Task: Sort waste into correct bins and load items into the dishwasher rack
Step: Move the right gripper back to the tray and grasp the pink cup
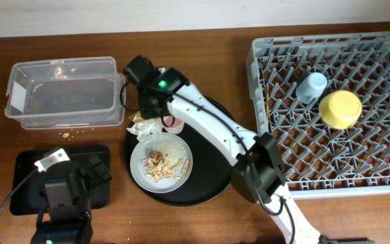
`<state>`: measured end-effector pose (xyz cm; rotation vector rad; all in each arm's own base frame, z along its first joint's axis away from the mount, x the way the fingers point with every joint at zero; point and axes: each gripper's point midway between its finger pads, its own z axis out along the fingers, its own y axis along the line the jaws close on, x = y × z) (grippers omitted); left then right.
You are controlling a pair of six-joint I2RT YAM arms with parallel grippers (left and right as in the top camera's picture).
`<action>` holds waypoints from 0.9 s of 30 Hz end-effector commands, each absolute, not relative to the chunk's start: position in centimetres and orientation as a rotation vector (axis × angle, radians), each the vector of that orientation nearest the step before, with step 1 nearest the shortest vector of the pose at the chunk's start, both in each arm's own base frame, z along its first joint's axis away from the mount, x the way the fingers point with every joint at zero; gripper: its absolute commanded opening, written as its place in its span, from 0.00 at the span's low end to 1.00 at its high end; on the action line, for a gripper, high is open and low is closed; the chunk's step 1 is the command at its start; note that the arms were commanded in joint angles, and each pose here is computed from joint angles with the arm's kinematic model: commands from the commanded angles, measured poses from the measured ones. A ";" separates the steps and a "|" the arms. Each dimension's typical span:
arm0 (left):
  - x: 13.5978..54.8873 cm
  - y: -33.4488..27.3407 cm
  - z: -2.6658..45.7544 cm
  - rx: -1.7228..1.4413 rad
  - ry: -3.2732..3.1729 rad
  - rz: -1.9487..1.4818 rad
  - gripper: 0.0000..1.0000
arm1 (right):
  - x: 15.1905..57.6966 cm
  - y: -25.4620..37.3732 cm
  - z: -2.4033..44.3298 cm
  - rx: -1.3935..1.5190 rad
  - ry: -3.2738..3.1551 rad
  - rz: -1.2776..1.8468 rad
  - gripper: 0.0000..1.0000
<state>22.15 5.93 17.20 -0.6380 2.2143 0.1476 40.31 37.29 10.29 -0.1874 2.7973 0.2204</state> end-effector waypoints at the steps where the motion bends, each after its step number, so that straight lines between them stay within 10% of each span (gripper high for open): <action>1: 22.2 6.0 17.9 -0.642 2.190 0.149 0.99 | 40.9 35.2 9.3 -0.043 2.758 0.058 0.45; 12: 22.2 6.0 17.9 -0.642 2.190 0.149 0.99 | 40.7 35.4 9.0 -0.018 2.769 0.084 0.18; 27: 22.2 6.0 17.9 -0.642 2.191 0.149 0.99 | 45.0 15.9 31.2 0.024 2.602 0.446 0.04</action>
